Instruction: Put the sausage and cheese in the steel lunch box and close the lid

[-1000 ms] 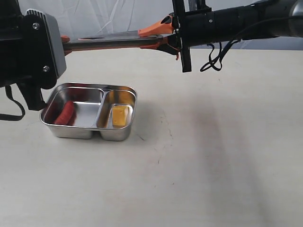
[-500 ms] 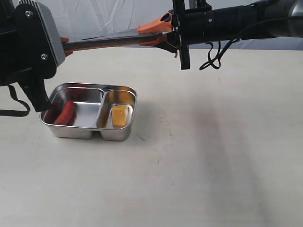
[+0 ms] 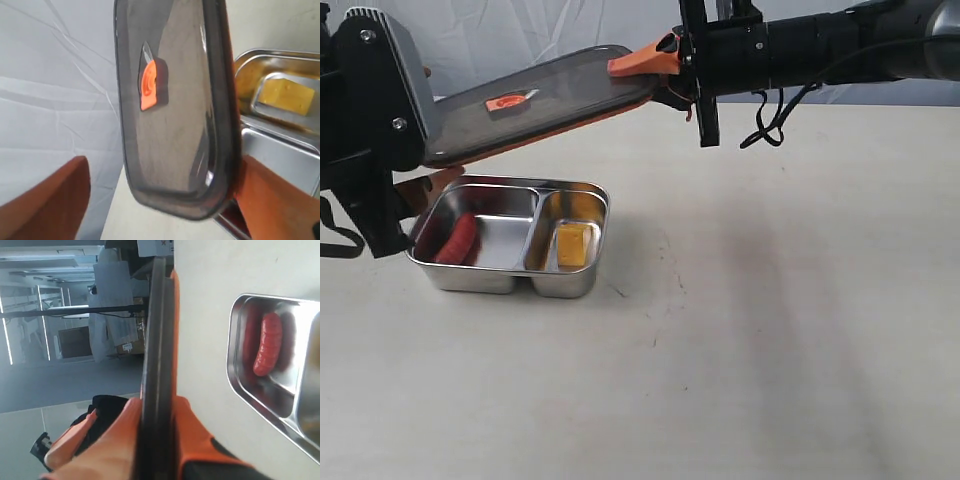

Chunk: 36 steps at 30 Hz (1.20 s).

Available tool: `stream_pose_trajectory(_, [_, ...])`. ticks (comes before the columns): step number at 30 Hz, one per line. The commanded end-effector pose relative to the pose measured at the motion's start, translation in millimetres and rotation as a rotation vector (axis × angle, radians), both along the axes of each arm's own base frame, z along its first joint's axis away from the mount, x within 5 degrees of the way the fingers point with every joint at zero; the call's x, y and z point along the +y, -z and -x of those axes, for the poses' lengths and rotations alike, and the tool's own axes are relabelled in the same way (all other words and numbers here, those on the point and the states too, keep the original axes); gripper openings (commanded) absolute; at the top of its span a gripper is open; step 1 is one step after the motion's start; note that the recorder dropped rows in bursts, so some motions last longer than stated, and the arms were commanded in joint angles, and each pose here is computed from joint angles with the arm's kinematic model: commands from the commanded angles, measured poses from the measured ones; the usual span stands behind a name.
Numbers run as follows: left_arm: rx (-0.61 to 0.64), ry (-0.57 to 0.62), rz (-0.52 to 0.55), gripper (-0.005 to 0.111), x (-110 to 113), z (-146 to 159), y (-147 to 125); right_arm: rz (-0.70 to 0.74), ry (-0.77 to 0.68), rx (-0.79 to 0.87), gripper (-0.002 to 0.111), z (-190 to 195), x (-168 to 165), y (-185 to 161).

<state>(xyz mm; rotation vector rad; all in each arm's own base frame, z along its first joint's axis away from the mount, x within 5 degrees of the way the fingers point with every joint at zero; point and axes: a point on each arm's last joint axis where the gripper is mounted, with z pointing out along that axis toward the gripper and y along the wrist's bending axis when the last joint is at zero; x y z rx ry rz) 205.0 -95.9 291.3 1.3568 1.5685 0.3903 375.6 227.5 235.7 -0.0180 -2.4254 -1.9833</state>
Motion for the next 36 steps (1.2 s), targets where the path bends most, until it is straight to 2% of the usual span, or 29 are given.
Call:
stream_pose_trajectory(1, [0.057, -0.048, -0.011, 0.075, 9.9, 12.2, -3.0, 0.013, 0.054, -0.042, -0.001, -5.5, -0.9, 0.7])
stream_pose_trajectory(6, [0.173, -0.112, -0.075, 0.075, 23.0, 27.7, -0.1, -0.009, 0.11, -0.057, -0.001, -10.3, 0.0, -1.5])
stream_pose_trajectory(7, [0.173, -0.122, -0.063, 0.075, 23.6, 28.4, -0.9, -0.008, 0.106, -0.06, -0.001, -9.1, 2.3, -1.4])
stream_pose_trajectory(9, [0.156, -0.21, 0.056, 0.071, 25.8, 27.7, -6.9, -0.004, 0.075, -0.095, -0.001, -2.5, 13.9, -1.1])
stream_pose_trajectory(10, [0.132, -0.284, 0.158, 0.058, 27.7, 25.5, -11.8, 0.01, 0.073, -0.106, -0.001, 2.4, 25.1, 0.1])
stream_pose_trajectory(13, [0.094, -0.384, 0.276, 0.029, 32.3, 23.4, -17.9, 0.039, 0.095, -0.158, -0.001, 6.2, 35.5, -2.2])
stream_pose_trajectory(15, [0.095, -0.466, 0.356, 0.004, 36.1, 22.8, -19.1, 0.046, 0.093, -0.205, -0.001, 9.3, 40.4, -5.6])
stream_pose_trajectory(16, [0.107, -0.514, 0.407, 0.001, 37.8, 22.8, -19.4, 0.042, 0.092, -0.214, -0.001, 10.4, 41.0, -8.0])
stream_pose_trajectory(18, [0.149, -0.635, 0.514, 0.0, 43.0, 23.3, -19.1, 0.043, 0.1, -0.234, -0.001, 11.9, 42.2, -13.0])
stream_pose_trajectory(23, [0.179, -0.857, 0.646, 0.0, 62.5, 22.4, -15.2, 0.073, 0.152, -0.269, -0.001, 10.1, 39.0, -19.8])
stream_pose_trajectory(25, [0.189, -0.886, 0.731, 0.0, 66.2, 20.4, -15.7, 0.088, 0.166, -0.265, -0.001, 11.5, 36.9, -17.6])
stream_pose_trajectory(30, [0.243, -0.87, 1.038, 0.0, 67.8, 13.5, -21.4, 0.108, 0.209, -0.238, -0.001, 24.4, 27.2, -0.2])
stream_pose_trajectory(32, [0.27, -0.879, 1.096, 0.0, 69.7, 11.9, -20.8, 0.112, 0.186, -0.274, -0.001, 32.8, 23.7, 7.4])
stream_pose_trajectory(36, [0.375, -0.899, 1.142, 0.0, 69.9, 7.6, -12.7, 0.137, 0.171, -0.296, -0.001, 44.0, 17.8, 12.1])
